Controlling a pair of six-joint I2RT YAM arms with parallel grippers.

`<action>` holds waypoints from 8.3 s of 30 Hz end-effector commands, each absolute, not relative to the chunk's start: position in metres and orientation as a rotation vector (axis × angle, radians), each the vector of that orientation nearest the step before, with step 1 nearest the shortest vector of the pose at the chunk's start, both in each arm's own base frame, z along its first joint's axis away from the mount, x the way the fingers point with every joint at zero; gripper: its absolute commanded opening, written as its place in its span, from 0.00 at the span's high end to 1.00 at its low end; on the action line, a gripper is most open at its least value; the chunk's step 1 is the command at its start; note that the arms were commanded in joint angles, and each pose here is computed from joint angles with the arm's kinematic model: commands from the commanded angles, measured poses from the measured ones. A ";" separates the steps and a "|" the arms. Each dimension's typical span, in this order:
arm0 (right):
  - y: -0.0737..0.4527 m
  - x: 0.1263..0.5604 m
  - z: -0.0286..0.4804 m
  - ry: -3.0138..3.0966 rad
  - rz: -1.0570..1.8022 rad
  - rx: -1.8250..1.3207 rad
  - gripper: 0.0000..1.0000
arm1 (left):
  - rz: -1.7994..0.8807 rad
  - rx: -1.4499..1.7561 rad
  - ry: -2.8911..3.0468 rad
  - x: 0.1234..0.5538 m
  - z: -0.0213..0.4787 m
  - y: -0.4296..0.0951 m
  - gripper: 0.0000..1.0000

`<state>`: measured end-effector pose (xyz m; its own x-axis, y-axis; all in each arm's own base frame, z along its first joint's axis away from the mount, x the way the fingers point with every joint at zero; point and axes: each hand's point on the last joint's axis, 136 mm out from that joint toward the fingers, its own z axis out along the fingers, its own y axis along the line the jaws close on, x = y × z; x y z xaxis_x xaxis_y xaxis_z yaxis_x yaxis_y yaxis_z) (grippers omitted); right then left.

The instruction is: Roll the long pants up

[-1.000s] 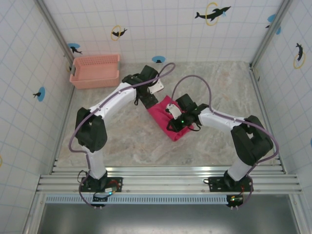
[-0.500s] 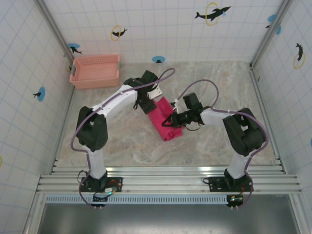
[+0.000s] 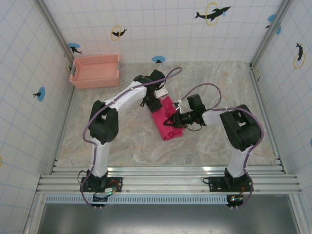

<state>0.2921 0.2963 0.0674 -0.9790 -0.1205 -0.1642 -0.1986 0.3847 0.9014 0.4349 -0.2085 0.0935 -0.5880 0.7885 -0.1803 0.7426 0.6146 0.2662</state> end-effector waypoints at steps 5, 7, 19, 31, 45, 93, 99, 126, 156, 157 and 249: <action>0.279 0.284 -0.009 2.782 1.524 0.010 0.77 | 0.177 1.306 2.596 0.430 0.081 -0.261 0.03; 0.279 0.284 -0.012 2.786 1.528 0.016 0.76 | 0.179 1.272 2.570 0.430 0.093 -0.259 0.03; 0.277 0.283 -0.026 2.809 1.545 0.049 0.76 | 0.077 1.227 2.554 0.421 0.105 -0.278 0.03; 0.274 0.283 -0.023 2.805 1.539 0.037 0.69 | -0.032 1.247 2.560 0.428 0.066 -0.300 0.03; 0.238 0.276 0.009 2.858 1.162 -0.030 0.35 | -0.062 1.332 2.729 0.412 -0.035 -0.319 0.03; 0.251 0.292 0.045 2.456 1.042 0.335 0.09 | 0.605 1.475 2.791 0.389 -0.033 -0.277 0.03; 0.253 0.292 0.060 2.369 1.131 0.419 0.09 | 0.593 1.480 2.797 0.387 -0.034 -0.277 0.03; 0.262 0.285 0.082 2.109 1.070 0.540 0.02 | 0.415 1.424 2.925 0.378 -0.042 -0.270 0.03; 0.300 0.334 -0.013 2.076 1.222 0.886 0.86 | -0.246 1.095 2.963 0.388 0.053 -0.287 0.03; 0.302 0.334 -0.014 2.080 1.228 0.883 0.87 | -0.264 1.071 2.946 0.392 0.065 -0.284 0.03; 0.354 0.313 0.129 2.562 0.233 -0.757 0.21 | -0.464 0.108 2.534 0.413 0.221 -0.078 0.03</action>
